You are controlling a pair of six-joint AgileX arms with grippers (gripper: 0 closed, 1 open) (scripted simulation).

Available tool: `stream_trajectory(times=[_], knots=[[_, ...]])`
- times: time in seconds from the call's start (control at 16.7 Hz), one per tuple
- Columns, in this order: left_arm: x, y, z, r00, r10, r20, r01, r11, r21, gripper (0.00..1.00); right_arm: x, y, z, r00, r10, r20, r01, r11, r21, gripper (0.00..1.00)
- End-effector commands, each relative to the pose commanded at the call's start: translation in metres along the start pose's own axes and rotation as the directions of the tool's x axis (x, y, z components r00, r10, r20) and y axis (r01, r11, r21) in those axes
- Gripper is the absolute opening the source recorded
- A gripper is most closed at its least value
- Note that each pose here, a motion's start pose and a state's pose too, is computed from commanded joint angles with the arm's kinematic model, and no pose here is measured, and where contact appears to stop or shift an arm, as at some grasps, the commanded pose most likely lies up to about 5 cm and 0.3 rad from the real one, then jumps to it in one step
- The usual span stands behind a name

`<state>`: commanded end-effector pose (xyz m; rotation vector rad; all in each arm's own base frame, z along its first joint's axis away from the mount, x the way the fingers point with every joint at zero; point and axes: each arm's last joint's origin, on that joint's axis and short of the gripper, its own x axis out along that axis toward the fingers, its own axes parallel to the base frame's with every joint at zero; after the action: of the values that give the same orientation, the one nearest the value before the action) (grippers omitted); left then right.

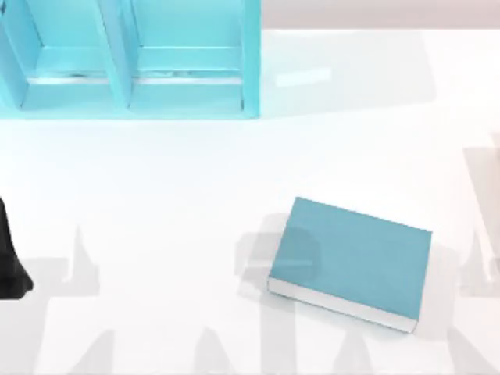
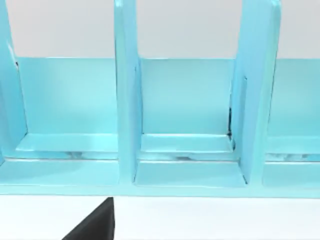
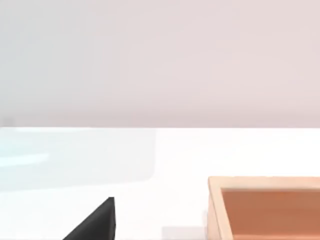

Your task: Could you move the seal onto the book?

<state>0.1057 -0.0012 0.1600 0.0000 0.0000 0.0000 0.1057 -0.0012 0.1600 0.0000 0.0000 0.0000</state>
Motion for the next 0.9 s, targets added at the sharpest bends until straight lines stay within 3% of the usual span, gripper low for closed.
stream_trajectory(times=[0.48, 0.72, 0.9], knots=[[0.000, 0.000, 0.000, 1.000, 0.000, 0.000, 0.000, 1.000, 0.000, 1.00, 0.000, -0.002, 0.011, 0.998, -0.017, -0.053, 0.016, 1.000, -0.019, 1.00], [0.000, 0.000, 0.000, 1.000, 0.000, 0.000, 0.000, 1.000, 0.000, 1.00, 0.009, -0.008, 0.049, 0.969, -0.067, -0.236, 0.050, 0.996, -0.079, 1.00], [0.000, 0.000, 0.000, 1.000, 0.000, 0.000, 0.000, 1.000, 0.000, 1.00, 0.034, -0.017, 0.082, 0.887, -0.111, -0.449, 0.060, 0.990, -0.127, 1.00]])
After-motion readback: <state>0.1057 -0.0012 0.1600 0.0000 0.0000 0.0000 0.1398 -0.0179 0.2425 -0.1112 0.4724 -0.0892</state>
